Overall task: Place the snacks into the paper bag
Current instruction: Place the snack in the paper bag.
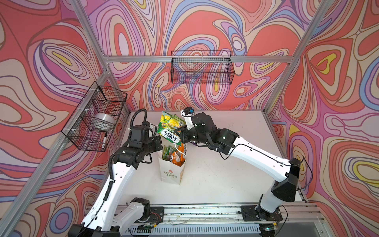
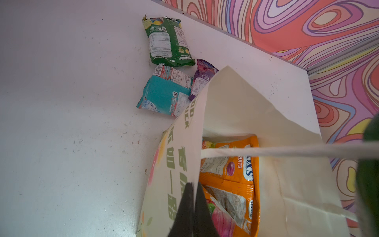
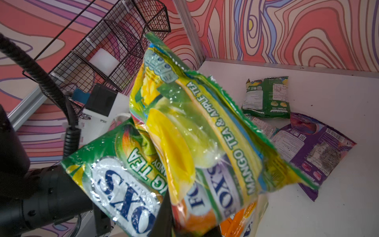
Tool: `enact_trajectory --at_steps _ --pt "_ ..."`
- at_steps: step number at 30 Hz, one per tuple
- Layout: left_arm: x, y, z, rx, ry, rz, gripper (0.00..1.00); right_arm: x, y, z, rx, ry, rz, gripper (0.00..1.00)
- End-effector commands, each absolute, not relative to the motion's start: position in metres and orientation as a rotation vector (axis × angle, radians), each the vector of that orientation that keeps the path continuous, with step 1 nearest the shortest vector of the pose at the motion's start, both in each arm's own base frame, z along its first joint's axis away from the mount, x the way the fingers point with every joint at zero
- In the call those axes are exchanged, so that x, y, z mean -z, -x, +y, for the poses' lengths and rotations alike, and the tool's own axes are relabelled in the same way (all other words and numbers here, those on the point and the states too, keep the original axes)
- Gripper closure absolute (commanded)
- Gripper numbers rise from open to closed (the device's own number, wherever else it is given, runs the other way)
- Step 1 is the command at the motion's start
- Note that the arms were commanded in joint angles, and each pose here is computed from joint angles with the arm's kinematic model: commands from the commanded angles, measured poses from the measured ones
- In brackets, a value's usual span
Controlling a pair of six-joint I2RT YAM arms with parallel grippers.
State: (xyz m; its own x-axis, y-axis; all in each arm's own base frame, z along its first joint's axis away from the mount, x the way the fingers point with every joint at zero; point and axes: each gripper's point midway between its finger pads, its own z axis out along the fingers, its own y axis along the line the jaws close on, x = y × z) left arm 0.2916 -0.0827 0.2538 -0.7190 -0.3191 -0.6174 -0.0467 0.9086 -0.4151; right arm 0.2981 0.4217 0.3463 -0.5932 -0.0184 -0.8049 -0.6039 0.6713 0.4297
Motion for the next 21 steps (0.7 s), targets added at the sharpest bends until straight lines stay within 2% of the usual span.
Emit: enact_trajectory --at_steps 1,21 --pt "-0.246 -0.287 -0.085 0.511 0.262 2.37 1.0 -0.362 -0.289 0.413 -0.935 0.46 2.034 1.0" --pt "-0.244 -0.287 -0.086 0.512 0.264 2.376 1.0 -0.306 -0.274 0.407 -0.9 0.495 2.229 1.0"
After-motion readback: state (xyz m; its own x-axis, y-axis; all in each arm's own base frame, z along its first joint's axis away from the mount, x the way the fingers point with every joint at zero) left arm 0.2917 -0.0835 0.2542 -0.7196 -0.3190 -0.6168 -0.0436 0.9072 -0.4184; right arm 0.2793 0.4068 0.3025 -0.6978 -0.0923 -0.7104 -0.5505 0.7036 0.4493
